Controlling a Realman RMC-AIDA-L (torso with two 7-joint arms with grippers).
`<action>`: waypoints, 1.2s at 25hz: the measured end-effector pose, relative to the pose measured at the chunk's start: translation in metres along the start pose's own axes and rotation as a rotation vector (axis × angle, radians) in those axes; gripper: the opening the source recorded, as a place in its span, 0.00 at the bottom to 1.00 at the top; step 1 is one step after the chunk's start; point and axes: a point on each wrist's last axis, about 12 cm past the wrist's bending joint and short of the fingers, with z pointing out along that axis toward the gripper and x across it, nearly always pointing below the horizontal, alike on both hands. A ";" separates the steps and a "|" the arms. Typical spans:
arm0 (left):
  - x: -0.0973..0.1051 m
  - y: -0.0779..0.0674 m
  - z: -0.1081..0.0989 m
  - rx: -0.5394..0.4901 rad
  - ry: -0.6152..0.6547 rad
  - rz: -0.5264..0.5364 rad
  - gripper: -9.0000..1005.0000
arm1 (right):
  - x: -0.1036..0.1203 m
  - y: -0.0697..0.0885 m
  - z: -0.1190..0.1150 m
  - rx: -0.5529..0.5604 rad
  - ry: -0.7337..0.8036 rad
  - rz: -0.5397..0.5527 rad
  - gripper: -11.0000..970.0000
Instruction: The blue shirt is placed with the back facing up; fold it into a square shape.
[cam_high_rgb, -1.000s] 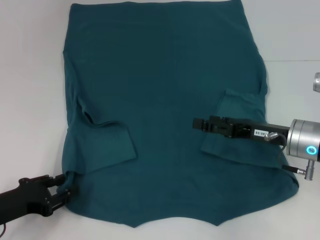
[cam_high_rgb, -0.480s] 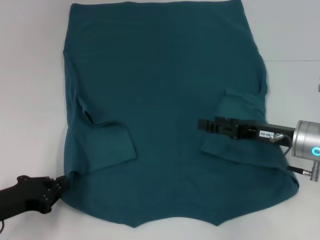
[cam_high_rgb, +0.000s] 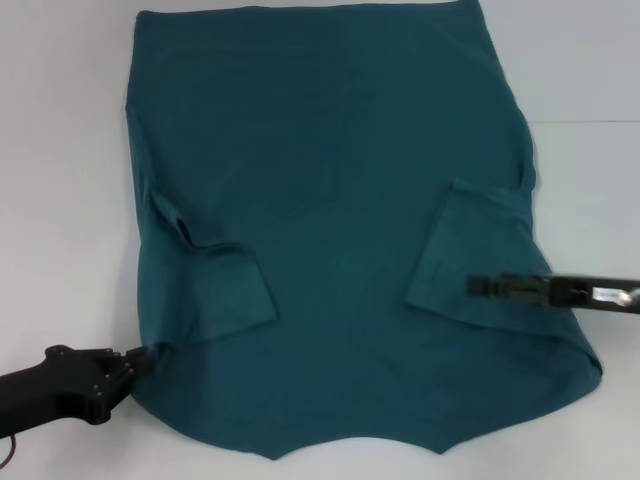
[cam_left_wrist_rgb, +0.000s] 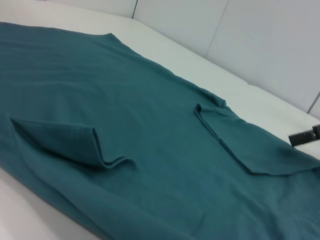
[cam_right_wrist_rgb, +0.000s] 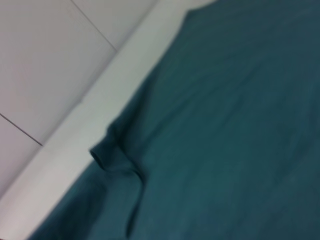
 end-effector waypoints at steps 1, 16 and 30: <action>-0.001 0.000 0.000 0.003 -0.001 -0.001 0.05 | 0.000 -0.002 -0.006 0.014 0.009 0.010 0.93; -0.007 -0.002 0.005 0.031 -0.012 -0.006 0.05 | 0.032 -0.025 -0.066 0.139 0.032 0.166 0.93; -0.013 -0.001 0.009 0.041 -0.011 0.008 0.05 | 0.044 -0.026 -0.066 0.139 0.037 0.186 0.93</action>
